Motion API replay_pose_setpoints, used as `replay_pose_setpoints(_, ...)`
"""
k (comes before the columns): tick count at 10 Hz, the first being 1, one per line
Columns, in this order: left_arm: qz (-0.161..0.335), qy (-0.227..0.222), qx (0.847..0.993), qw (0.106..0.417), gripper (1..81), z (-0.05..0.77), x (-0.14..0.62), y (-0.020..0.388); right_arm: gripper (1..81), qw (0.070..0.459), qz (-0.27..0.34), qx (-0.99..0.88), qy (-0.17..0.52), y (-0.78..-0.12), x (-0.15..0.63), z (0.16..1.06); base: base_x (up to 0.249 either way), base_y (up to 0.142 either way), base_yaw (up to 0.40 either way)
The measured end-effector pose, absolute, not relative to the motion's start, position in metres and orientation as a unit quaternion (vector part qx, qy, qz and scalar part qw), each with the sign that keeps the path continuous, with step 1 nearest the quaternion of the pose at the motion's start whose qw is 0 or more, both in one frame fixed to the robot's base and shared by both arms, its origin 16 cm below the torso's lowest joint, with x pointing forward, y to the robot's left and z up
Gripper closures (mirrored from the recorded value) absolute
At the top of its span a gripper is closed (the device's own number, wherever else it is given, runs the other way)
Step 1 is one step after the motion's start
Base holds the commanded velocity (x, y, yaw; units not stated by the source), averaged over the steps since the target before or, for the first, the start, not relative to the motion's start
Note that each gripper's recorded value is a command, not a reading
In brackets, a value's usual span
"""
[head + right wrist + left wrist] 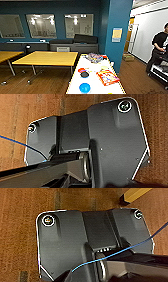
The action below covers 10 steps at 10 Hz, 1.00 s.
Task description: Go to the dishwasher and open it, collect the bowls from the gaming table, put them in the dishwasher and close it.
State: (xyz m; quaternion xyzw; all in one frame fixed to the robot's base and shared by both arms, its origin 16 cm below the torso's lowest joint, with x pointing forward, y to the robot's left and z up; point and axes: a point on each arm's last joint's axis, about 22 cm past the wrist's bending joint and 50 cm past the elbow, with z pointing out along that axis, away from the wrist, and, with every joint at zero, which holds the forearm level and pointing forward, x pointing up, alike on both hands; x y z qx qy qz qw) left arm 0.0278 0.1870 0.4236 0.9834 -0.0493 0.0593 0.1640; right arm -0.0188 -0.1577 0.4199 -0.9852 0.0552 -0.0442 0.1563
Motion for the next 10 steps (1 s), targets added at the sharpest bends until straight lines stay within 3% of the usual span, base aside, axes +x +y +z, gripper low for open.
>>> replay_pose_setpoints(4,0.059,-0.049,0.984,0.162,1.0,0.423,0.028,0.192,1.0,0.178,-0.062,-0.98,0.061,-0.172,-0.018,0.426,0.0,0.0,0.0)
replay_pose_setpoints(8,0.06,-0.049,0.983,0.165,1.0,0.424,0.028,0.187,1.0,0.251,-0.086,-0.962,0.07,-0.182,0.001,0.465,0.0,0.0,0.0)
replay_pose_setpoints(10,0.059,-0.049,0.983,0.168,1.0,0.424,0.027,0.182,1.0,0.272,-0.107,-0.953,0.076,-0.218,0.018,0.498,0.0,0.0,0.0)
